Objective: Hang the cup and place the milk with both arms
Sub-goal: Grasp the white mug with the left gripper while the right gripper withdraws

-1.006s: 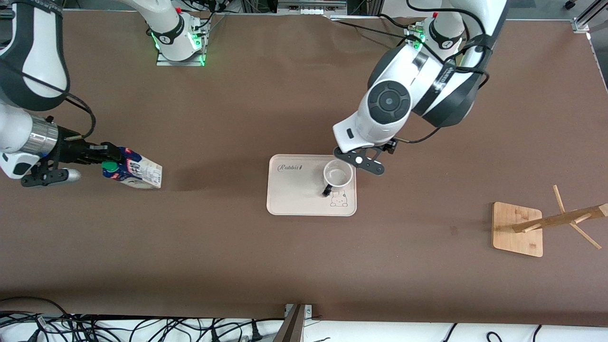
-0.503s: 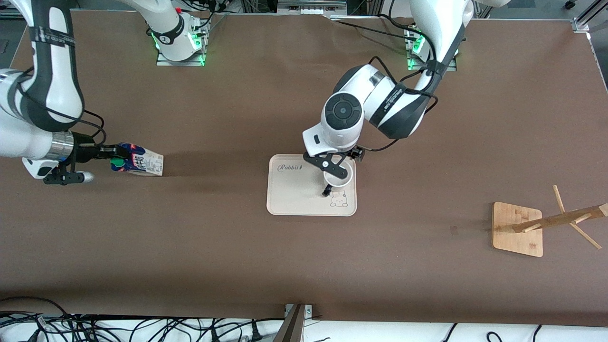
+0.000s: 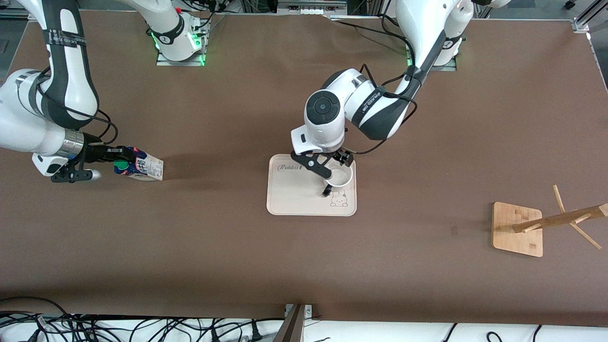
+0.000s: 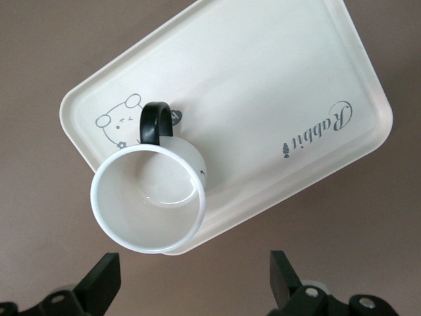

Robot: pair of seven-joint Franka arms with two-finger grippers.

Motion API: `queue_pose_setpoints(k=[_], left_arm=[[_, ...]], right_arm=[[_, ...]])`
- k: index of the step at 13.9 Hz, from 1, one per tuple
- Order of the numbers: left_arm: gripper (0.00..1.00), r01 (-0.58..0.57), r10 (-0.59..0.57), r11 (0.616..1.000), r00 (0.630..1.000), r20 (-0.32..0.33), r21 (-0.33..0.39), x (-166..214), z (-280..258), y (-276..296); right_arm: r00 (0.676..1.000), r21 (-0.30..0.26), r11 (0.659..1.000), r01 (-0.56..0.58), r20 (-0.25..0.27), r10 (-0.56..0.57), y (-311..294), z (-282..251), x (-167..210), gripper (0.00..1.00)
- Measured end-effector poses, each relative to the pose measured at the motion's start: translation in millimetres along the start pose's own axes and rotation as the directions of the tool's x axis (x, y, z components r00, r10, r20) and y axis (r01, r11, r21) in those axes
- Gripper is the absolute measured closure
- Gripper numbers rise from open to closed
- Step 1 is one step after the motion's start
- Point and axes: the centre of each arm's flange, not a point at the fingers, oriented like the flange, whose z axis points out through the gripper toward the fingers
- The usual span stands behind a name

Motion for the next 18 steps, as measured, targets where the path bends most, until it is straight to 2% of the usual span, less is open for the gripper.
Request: queue_pose_setpoints(k=[3,5,7,8,11,13,17,18], left_arm=[[0.00,0.017,-0.017,1.000,1.000,0.004,-0.008,0,2,1],[0.00,0.101,-0.101,0.993,0.995,0.004,-0.069,1,5,6],[0.00,0.144,-0.144,0.985,0.990,0.009,-0.099,2,16,9],[0.00,0.151,-0.150,0.984,0.989,0.016,-0.098,2,24,9],[0.00,0.148,-0.148,0.986,0.989,0.007,-0.074,7,43,4],[0.00,0.141,-0.141,0.989,0.990,0.002,-0.052,10,56,1],[0.00,0.141,-0.141,0.989,0.990,0.008,-0.049,12,74,0],[0.00,0.141,-0.141,0.989,0.990,0.006,-0.050,13,77,1]], right_arm=[[1.000,0.005,1.000,-0.001,0.019,0.001,1,6,-4,0.18],[0.999,0.012,1.000,0.001,0.033,-0.002,-1,5,-5,0.00],[0.999,0.014,1.000,0.016,0.049,-0.017,-5,-6,-3,0.00],[0.997,-0.003,0.999,0.037,0.062,-0.037,-8,-18,0,0.00],[0.989,-0.130,0.984,0.125,0.100,-0.112,-17,-73,7,0.00],[0.983,-0.183,0.970,0.158,0.127,-0.136,-27,-114,8,0.00],[0.964,-0.151,0.973,0.173,0.230,-0.136,-50,-176,-15,0.00],[0.963,-0.151,0.972,0.178,0.229,-0.141,-56,-188,-17,0.00]])
